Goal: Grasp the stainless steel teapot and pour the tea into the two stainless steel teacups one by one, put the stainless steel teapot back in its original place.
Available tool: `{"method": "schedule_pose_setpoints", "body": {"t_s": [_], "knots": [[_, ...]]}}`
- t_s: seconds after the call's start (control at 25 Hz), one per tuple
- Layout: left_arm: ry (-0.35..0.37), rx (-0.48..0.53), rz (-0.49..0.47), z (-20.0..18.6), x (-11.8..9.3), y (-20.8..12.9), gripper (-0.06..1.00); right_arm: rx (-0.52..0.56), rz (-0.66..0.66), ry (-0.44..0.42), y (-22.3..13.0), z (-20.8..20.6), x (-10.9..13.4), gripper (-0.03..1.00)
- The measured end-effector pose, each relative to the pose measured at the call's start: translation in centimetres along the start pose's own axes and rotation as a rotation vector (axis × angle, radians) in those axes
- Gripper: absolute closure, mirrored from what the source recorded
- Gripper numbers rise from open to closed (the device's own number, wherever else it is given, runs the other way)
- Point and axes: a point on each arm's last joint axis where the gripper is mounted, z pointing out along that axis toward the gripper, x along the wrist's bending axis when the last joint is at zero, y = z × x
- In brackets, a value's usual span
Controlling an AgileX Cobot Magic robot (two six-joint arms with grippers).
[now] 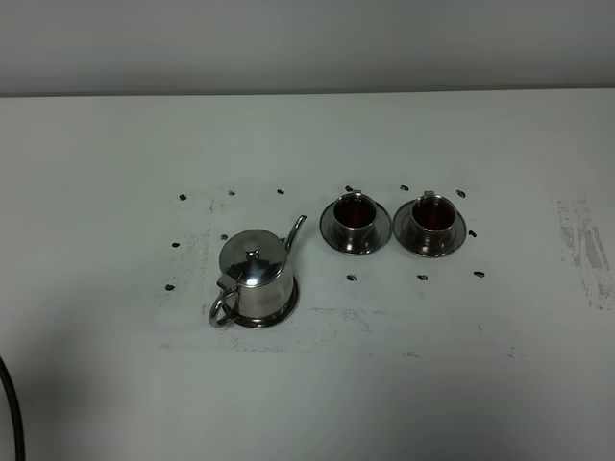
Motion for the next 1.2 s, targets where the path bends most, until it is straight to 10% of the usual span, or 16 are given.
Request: {"method": "schedule_pose_setpoints", "body": {"t_s": [1.2], "knots": [[-0.115, -0.159, 0.093, -1.2, -0.9, -5.5, 0.47, 0.000, 0.000, 0.000, 0.0, 0.0, 0.0, 0.38]]}}
